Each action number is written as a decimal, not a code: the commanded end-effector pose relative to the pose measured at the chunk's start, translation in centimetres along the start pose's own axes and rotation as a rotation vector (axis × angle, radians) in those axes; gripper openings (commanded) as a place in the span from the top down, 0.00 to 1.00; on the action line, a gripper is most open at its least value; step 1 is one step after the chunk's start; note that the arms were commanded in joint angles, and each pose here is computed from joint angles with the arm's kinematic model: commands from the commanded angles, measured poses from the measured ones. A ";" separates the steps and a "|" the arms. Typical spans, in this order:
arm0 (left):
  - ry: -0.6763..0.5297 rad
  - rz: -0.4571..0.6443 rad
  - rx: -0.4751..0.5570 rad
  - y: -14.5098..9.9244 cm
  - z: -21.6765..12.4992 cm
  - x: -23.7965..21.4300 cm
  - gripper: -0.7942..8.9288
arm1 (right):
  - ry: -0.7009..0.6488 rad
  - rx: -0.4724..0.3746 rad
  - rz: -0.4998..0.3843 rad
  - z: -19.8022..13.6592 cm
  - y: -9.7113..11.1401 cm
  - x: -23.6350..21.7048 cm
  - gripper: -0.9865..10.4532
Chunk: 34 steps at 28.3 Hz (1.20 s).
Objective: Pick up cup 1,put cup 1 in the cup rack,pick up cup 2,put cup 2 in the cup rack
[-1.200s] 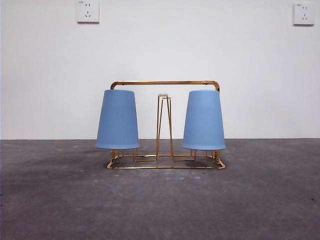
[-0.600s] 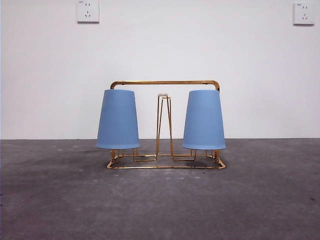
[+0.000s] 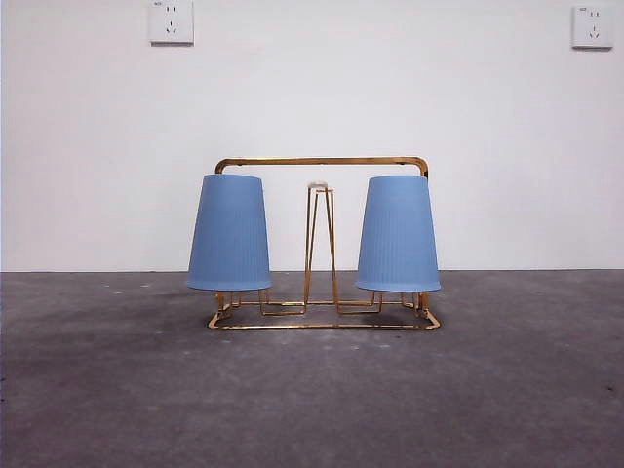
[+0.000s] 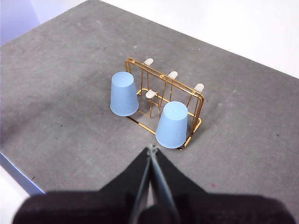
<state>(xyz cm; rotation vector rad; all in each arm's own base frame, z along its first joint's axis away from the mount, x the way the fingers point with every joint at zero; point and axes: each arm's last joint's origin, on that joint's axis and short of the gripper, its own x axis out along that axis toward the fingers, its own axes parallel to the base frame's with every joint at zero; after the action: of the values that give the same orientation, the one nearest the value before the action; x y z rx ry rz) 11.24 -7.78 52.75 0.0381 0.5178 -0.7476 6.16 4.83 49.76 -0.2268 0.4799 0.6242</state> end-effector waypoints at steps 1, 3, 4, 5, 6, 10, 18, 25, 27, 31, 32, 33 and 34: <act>0.004 0.013 0.040 0.1 0.0 0.3 0.92 | 0.031 0.006 -0.003 -0.3 0.0 0.2 0.91; 0.002 0.049 0.058 0.2 0.0 0.3 0.92 | 0.031 0.006 -0.003 -0.3 0.0 0.2 0.91; -0.001 0.070 0.062 0.2 0.0 0.2 0.92 | 0.031 0.006 -0.003 -0.3 0.0 0.2 0.91; -0.005 0.096 0.069 0.3 0.0 0.0 0.92 | 0.031 0.006 -0.003 -0.3 0.0 0.2 0.91; -0.009 0.125 0.086 0.3 0.0 -0.1 0.92 | 0.031 0.006 -0.003 -0.3 0.0 0.2 0.91; -0.086 0.284 0.161 1.2 0.2 -1.6 0.92 | 0.031 0.006 -0.003 -0.3 0.0 0.2 0.91; -0.414 0.348 0.370 3.1 -3.1 -3.4 0.92 | 0.031 0.006 -0.003 -0.3 0.0 0.2 0.91; -0.504 0.538 0.369 6.5 -11.9 1.0 0.92 | 0.040 0.006 -0.003 -0.2 0.0 0.5 0.91; -0.490 0.547 0.327 7.3 -14.8 2.5 0.92 | 0.042 0.006 -0.002 -0.1 0.0 0.6 0.91; -0.436 0.547 0.265 8.3 -20.6 5.4 0.92 | 0.050 0.005 -0.002 0.0 0.0 0.9 0.91; -0.424 0.545 0.257 8.5 -21.9 6.0 0.92 | 0.055 0.005 -0.002 0.0 0.1 1.1 0.91; -0.414 0.543 0.248 8.7 -22.9 6.5 0.92 | 0.057 0.005 -0.002 0.1 0.1 1.2 0.91; -0.403 0.542 0.240 8.8 -24.0 7.0 0.92 | 0.058 0.005 -0.002 0.1 0.1 1.2 0.91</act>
<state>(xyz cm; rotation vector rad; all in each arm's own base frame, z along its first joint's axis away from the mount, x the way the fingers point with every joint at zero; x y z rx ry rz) 10.97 -0.66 27.71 0.2472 0.0424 -0.2719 6.96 5.49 49.59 -0.2364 0.5049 0.6240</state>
